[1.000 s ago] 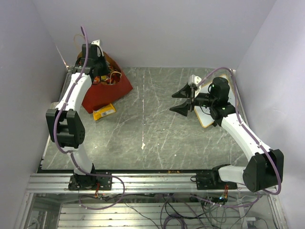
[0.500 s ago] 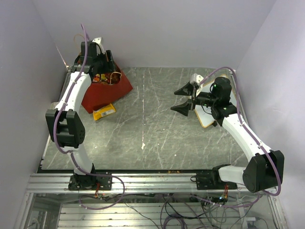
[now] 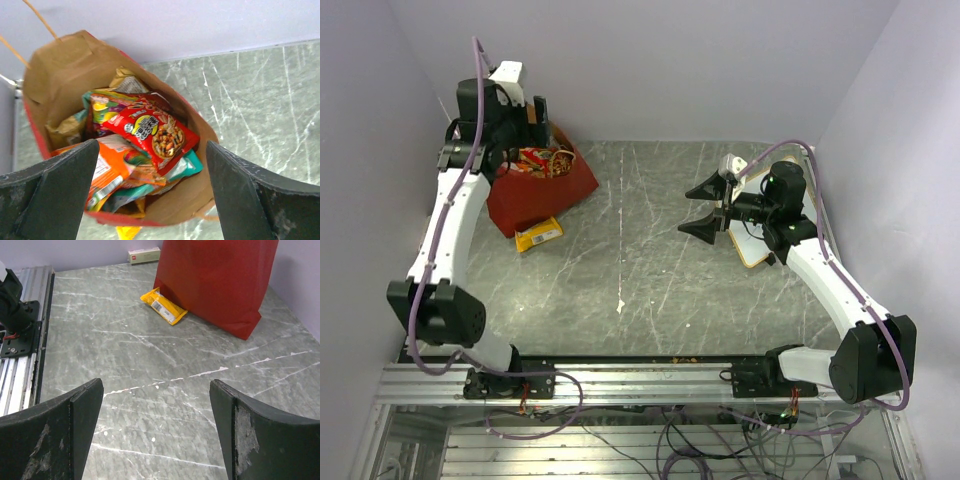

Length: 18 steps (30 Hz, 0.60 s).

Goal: Place the snacks into the paper bag
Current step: Place the snack in the paper bag, then pick up the snack from the center of the board.

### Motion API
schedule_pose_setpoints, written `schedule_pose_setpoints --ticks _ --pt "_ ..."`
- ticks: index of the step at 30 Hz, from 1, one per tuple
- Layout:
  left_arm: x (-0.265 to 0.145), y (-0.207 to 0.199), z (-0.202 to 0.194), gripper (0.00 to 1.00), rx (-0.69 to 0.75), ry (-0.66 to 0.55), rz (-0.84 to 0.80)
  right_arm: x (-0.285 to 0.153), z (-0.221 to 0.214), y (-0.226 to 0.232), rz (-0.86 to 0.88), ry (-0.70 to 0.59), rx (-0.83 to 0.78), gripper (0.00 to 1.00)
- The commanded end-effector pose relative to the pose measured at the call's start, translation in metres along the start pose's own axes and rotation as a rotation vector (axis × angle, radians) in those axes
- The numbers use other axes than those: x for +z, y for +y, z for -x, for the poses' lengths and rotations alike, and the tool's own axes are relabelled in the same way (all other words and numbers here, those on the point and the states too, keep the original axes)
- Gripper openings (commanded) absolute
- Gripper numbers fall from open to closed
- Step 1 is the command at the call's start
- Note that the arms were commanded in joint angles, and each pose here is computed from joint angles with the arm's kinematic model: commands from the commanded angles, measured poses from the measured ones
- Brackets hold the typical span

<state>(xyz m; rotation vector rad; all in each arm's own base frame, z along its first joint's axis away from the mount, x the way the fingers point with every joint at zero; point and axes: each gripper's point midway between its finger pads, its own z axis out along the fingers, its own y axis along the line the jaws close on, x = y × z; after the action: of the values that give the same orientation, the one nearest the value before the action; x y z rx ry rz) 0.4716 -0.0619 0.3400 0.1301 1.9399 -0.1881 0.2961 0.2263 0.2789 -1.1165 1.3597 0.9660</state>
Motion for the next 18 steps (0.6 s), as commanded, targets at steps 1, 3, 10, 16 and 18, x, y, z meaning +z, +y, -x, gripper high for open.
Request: schedule_pose_setpoints --ticks 1,3,10,16,18 --pt "-0.030 0.017 -0.001 0.99 0.164 -0.002 0.059 -0.002 0.007 0.000 0.003 -0.013 -0.021 0.89" --pt "-0.042 0.020 -0.006 1.00 0.211 0.004 0.070 -0.002 0.006 -0.001 -0.001 -0.009 -0.020 0.91" --pt "-0.090 0.029 -0.029 0.99 0.323 0.000 0.126 0.001 -0.011 -0.015 -0.036 0.040 0.023 0.97" --pt "-0.116 0.027 -0.058 0.99 0.350 0.043 0.115 0.003 -0.015 -0.024 -0.048 0.068 0.031 1.00" --pt "-0.121 0.024 -0.070 0.99 0.357 0.058 0.101 0.003 -0.015 -0.025 -0.053 0.069 0.035 1.00"
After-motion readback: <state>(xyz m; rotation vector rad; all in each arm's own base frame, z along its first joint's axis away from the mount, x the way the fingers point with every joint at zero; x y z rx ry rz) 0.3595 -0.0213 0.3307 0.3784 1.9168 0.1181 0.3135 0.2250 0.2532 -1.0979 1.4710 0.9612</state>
